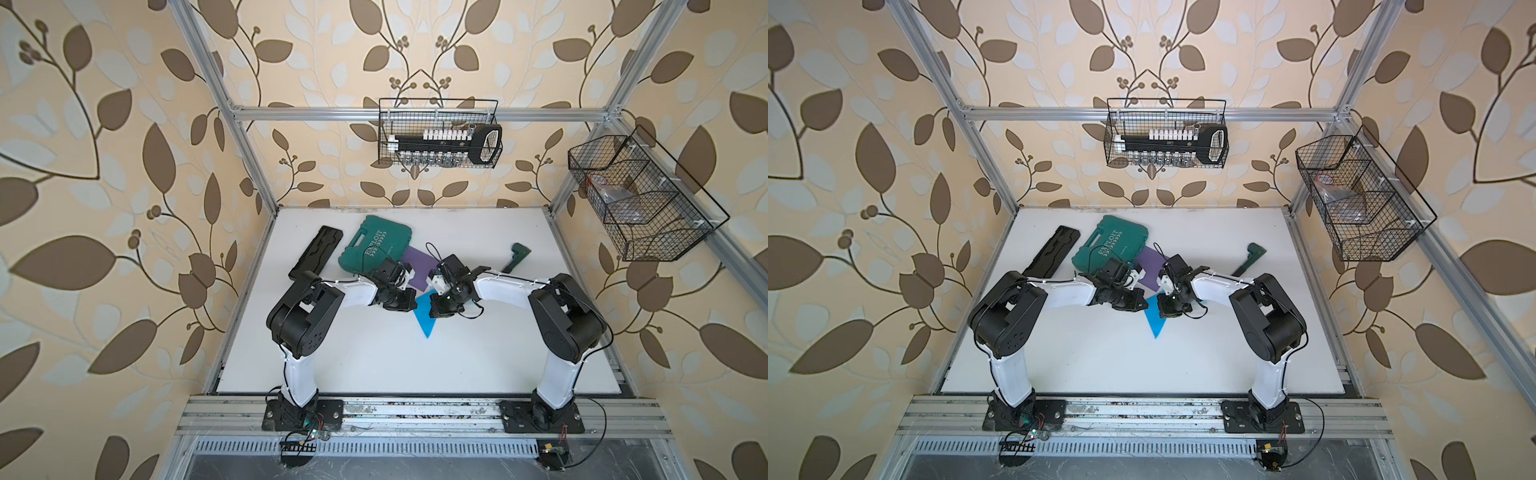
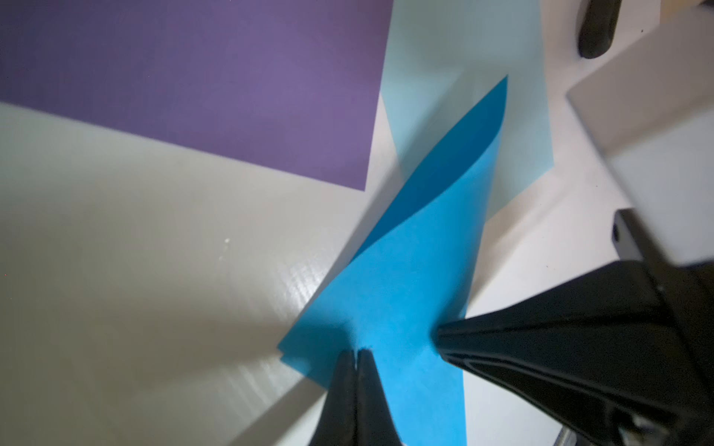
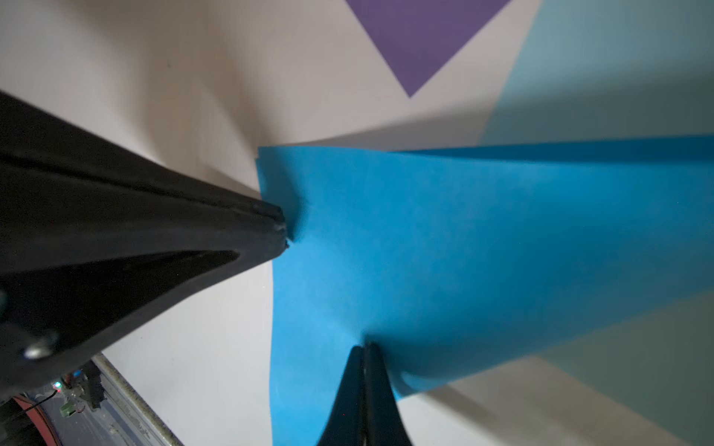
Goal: Fold the square paper diagonally
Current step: Place the paper at the center of the board.
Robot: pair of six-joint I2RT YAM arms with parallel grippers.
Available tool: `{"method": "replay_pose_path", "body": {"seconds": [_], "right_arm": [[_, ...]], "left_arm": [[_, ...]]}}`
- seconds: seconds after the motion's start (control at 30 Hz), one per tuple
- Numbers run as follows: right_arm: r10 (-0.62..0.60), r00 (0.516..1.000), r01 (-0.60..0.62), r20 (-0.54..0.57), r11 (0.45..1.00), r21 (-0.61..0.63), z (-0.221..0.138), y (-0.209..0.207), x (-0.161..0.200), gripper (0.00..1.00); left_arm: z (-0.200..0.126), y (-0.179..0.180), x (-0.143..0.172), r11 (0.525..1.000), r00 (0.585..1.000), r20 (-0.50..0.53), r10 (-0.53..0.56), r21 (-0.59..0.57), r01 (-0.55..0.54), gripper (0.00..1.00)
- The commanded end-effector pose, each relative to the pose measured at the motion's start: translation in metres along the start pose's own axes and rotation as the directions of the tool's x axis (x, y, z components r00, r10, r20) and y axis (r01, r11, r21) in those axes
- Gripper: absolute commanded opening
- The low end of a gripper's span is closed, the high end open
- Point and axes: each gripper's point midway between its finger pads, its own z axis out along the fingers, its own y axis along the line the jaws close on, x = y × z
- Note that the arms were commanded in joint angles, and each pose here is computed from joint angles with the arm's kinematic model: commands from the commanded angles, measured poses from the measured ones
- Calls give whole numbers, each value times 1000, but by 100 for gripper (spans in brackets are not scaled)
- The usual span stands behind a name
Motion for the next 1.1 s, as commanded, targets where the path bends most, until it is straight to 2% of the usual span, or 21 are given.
{"method": "replay_pose_path", "body": {"seconds": [0.0,0.27,0.63,1.07], "right_arm": [[28,999,-28,-21,999,19,5,-6,3,0],[58,998,-58,-24,998,11,4,-6,5,0],[100,995,-101,-23,994,-34,2,-3,4,0],[156,987,-157,-27,985,-69,5,-7,5,0]], "left_arm": [[-20,-26,-5,998,997,50,57,25,-59,0],[-26,-55,4,992,994,47,103,65,-106,0],[6,-48,28,995,997,-22,73,77,-71,0],[17,-60,38,991,997,-27,76,111,-72,0]]}}
